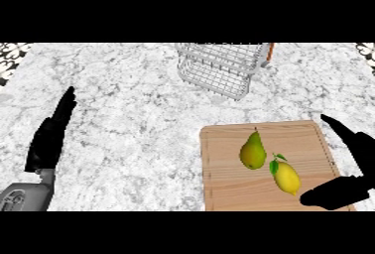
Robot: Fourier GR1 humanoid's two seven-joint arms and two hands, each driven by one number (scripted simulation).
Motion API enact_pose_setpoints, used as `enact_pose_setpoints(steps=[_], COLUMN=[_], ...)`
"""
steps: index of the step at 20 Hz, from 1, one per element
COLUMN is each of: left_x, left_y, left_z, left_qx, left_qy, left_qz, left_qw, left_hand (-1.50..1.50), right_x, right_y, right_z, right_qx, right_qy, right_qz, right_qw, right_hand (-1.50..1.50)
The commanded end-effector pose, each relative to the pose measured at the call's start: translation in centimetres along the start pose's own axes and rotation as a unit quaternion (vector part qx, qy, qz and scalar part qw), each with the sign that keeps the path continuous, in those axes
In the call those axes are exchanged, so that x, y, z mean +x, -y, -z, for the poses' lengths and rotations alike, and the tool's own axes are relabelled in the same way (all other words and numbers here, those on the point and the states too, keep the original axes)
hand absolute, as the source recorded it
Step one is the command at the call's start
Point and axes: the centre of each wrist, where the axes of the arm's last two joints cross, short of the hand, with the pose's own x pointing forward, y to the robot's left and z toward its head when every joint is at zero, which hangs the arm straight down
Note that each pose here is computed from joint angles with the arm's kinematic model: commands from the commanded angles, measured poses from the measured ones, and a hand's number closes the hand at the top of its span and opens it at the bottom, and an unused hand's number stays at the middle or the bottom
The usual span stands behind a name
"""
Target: Pick the lemon from the cutting board and place it in the tiered basket
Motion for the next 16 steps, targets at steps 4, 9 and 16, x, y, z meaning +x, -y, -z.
enact_pose_setpoints(steps=[4,9,16], left_x=[-0.1,-0.2,0.4], left_y=[-0.1,0.8,-1.1], left_z=[-0.4,-0.1,0.3], left_qx=[-0.001,0.002,0.002], left_qy=[0.000,-0.006,0.000], left_qz=[0.006,0.004,-0.003], left_qw=[1.0000,1.0000,1.0000], left_hand=[0.00,0.00,0.00], right_x=[1.5,0.4,1.9], right_y=[-2.2,-3.4,-3.6], right_z=[1.2,-0.6,-0.6], right_qx=[0.008,-0.011,-0.037], right_qy=[-0.065,-0.062,-0.066], right_qz=[-0.031,-0.079,-0.093], right_qw=[0.997,0.995,0.993], right_hand=[-1.50,-1.50,-1.50])
